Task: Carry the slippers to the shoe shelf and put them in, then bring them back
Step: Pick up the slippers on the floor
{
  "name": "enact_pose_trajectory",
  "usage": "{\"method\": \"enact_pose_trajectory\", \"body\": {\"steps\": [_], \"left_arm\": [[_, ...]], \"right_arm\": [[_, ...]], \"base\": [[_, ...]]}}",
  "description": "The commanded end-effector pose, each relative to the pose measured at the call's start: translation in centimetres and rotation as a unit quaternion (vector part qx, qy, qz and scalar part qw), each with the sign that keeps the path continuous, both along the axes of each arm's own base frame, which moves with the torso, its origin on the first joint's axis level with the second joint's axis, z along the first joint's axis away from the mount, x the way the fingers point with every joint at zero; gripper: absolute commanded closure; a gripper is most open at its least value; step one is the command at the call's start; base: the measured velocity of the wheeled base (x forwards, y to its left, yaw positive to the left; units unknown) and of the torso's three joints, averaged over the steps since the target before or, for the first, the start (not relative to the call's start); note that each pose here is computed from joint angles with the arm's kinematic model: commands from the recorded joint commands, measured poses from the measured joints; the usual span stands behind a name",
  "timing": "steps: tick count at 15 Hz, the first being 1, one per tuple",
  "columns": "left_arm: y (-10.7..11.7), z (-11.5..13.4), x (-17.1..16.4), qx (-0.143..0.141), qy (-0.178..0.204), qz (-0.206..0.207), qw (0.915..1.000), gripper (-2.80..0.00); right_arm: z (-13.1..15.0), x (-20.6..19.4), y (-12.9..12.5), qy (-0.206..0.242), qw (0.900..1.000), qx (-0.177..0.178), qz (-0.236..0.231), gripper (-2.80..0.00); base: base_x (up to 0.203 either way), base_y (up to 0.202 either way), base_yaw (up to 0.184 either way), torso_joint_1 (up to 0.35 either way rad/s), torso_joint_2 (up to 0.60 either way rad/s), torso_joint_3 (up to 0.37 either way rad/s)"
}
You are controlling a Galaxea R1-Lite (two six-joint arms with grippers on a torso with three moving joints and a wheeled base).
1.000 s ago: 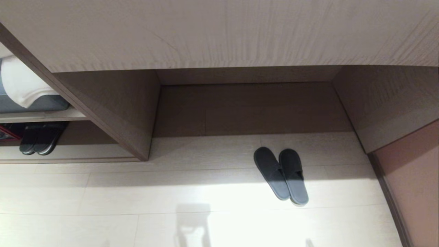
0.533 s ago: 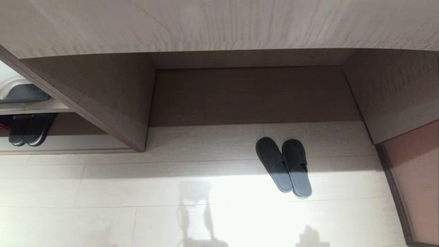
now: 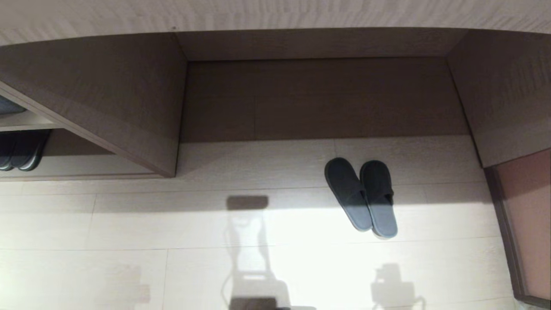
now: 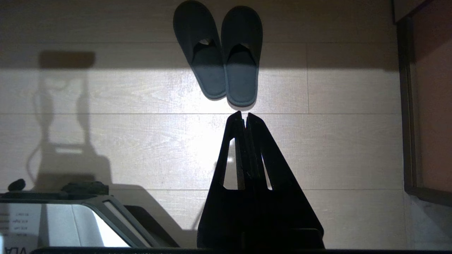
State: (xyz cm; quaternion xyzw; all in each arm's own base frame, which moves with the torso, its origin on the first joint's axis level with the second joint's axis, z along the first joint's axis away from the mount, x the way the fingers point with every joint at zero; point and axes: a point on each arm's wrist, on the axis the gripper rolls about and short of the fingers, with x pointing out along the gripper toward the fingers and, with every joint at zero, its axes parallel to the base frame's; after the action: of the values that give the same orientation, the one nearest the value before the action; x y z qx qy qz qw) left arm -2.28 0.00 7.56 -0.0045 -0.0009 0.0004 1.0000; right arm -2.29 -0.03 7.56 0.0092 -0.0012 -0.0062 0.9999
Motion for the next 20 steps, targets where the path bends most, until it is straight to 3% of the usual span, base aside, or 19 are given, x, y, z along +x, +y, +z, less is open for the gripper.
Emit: {"method": "enact_pose_trajectory", "body": {"steps": [1,20], "left_arm": [[0.00,-0.02,0.01,0.000,0.000,0.001,1.0000,0.00],[0.00,0.00,0.00,0.001,0.000,0.000,1.0000,0.00]], "right_arm": [[0.00,0.01,0.00,0.000,1.000,0.000,0.000,0.00],[0.00,0.01,0.00,0.000,1.000,0.001,-0.001,0.00]], "base": [[0.000,0.000,0.000,0.002,0.00,-0.199],[0.000,0.000,0.000,0.002,0.00,-0.197]]}}
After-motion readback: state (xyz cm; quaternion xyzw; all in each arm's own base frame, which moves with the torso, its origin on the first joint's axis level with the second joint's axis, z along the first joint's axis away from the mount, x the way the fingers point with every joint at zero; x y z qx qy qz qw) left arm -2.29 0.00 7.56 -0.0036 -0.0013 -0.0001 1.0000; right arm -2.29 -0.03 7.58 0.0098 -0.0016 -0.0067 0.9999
